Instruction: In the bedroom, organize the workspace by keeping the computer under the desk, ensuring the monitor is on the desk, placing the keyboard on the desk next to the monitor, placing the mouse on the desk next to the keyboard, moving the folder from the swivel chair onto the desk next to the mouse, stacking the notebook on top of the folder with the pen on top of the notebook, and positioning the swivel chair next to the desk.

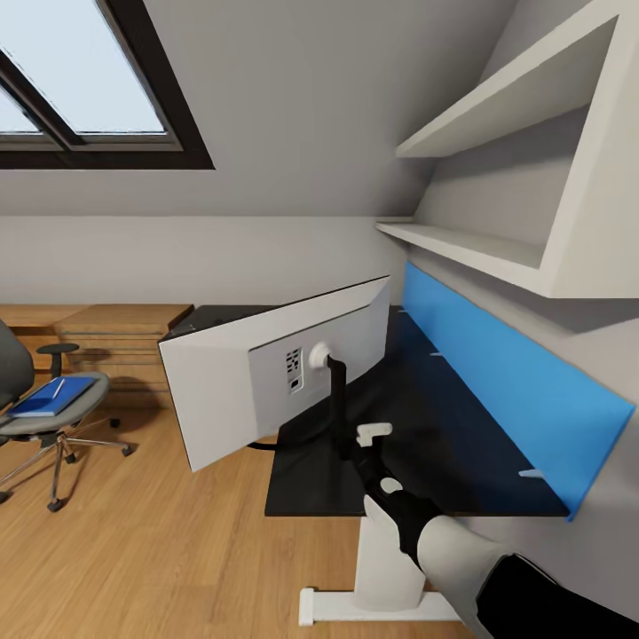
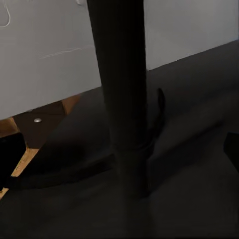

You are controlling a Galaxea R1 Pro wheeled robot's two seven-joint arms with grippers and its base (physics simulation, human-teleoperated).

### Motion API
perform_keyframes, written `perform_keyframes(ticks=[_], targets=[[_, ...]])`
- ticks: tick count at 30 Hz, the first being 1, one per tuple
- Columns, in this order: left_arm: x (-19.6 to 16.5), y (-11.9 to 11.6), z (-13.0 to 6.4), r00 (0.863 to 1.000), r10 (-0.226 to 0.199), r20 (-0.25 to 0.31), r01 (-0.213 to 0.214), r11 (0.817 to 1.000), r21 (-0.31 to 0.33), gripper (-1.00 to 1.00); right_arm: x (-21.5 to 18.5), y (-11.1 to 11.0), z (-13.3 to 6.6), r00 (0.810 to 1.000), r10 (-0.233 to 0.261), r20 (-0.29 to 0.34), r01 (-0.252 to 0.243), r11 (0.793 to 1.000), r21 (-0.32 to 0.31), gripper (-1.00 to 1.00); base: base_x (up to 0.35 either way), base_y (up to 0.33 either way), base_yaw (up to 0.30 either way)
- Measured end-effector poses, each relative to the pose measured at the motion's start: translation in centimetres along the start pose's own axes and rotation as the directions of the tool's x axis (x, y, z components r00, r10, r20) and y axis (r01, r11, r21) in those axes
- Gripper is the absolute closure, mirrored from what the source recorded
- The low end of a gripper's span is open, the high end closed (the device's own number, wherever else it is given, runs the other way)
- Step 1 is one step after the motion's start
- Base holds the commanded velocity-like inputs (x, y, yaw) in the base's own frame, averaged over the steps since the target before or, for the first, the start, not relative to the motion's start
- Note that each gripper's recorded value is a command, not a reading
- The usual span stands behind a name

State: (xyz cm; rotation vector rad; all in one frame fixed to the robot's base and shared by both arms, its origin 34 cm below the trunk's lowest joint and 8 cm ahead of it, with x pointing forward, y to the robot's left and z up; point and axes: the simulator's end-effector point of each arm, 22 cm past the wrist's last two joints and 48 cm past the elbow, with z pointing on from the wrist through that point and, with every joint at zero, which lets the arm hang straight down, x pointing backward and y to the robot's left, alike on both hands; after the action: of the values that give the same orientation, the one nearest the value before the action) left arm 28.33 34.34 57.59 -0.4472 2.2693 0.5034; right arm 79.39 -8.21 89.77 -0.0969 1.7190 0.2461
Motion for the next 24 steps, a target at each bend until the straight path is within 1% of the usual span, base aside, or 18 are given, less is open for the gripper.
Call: perform_keyframes(ticks=[1,4,7,11,17,24], targets=[[0.03,-0.05,-0.02,1.0,-0.001,-0.001,0.001,1.0,0.0,-1.0,0.05,-0.08,-0.02,1.0,0.02,-0.001,-0.02,1.0,0.001,-1.0,0.0,0.0,0.0],[0.04,-0.14,-0.06,1.0,-0.002,-0.001,0.002,1.0,0.001,-1.0,0.08,-0.07,-0.03,0.999,0.036,-0.001,-0.036,0.999,0.0,-1.0,0.0,0.0,0.0],[0.07,0.01,-0.05,1.0,-0.003,-0.002,0.003,1.0,-0.003,-1.0,0.08,0.08,-0.03,0.999,0.038,-0.001,-0.038,0.999,-0.003,-1.0,0.029,0.0,0.0],[0.02,0.09,-0.03,1.0,-0.001,0.0,0.001,1.0,-0.003,-1.0,0.08,0.13,-0.07,0.999,0.039,-0.002,-0.039,0.999,-0.004,-1.0,0.231,0.0,0.0],[0.04,0.02,-0.04,1.0,-0.001,-0.001,0.001,1.0,-0.002,-1.0,0.13,0.06,-0.05,0.999,0.04,-0.002,-0.04,0.999,-0.002,-1.0,0.087,0.0,0.0],[0.02,-0.12,-0.06,1.0,0.003,0.0,-0.003,1.0,0.003,-1.0,0.13,-0.03,-0.07,0.999,0.039,-0.002,-0.039,0.999,-0.001,-1.0,0.17,0.0,0.0]])
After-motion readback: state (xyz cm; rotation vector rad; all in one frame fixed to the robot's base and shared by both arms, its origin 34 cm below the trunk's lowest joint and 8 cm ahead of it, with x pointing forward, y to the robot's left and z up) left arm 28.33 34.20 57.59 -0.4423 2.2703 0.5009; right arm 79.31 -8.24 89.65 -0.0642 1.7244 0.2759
